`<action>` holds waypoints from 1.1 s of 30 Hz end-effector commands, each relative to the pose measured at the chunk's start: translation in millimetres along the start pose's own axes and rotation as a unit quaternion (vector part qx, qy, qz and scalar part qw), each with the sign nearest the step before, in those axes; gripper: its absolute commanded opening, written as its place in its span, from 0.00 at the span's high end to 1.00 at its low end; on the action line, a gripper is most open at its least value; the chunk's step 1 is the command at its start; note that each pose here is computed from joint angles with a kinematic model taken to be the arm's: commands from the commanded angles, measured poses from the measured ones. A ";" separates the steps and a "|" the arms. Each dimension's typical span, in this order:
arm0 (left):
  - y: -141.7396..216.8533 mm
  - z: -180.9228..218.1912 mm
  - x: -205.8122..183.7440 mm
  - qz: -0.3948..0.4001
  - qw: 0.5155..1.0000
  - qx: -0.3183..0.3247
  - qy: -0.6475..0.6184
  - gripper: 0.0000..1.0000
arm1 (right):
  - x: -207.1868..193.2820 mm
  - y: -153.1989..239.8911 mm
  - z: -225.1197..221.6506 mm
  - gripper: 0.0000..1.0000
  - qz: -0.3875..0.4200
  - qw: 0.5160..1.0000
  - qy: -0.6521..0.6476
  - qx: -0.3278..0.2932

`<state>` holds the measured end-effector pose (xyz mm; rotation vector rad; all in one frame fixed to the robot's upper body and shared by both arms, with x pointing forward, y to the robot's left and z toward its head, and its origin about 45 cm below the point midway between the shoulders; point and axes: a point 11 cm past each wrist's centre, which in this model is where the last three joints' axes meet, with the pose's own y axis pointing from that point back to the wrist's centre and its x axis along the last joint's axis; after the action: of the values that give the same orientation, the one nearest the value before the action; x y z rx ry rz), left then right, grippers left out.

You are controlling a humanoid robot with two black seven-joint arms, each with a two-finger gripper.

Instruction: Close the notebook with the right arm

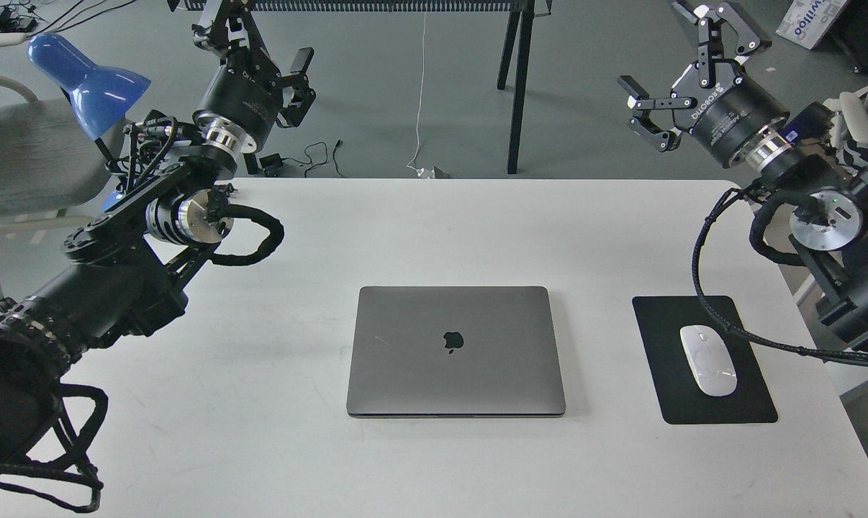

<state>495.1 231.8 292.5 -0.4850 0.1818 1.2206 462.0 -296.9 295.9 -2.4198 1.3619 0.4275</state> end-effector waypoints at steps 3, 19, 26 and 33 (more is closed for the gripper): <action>-0.5 0.5 -0.4 -0.001 1.000 0.000 0.000 0.00 | 2.0 3.9 8.2 0.00 0.005 1.000 -0.011 -0.001; 0.0 -0.1 0.0 0.000 1.000 0.000 0.000 0.00 | -2.3 -13.4 6.1 0.00 0.004 1.000 -0.013 0.004; 0.0 -0.1 0.0 0.000 1.000 0.000 0.000 0.00 | 2.5 -23.6 -0.4 0.00 0.016 1.000 -0.008 0.008; -0.2 0.3 -0.4 0.000 1.000 -0.001 0.001 0.00 | -0.7 -24.5 6.7 0.00 0.011 1.000 -0.005 -0.004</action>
<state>495.0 231.6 292.9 -0.4864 0.1820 1.2199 482.8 -284.3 295.4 -2.3946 1.3905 0.4486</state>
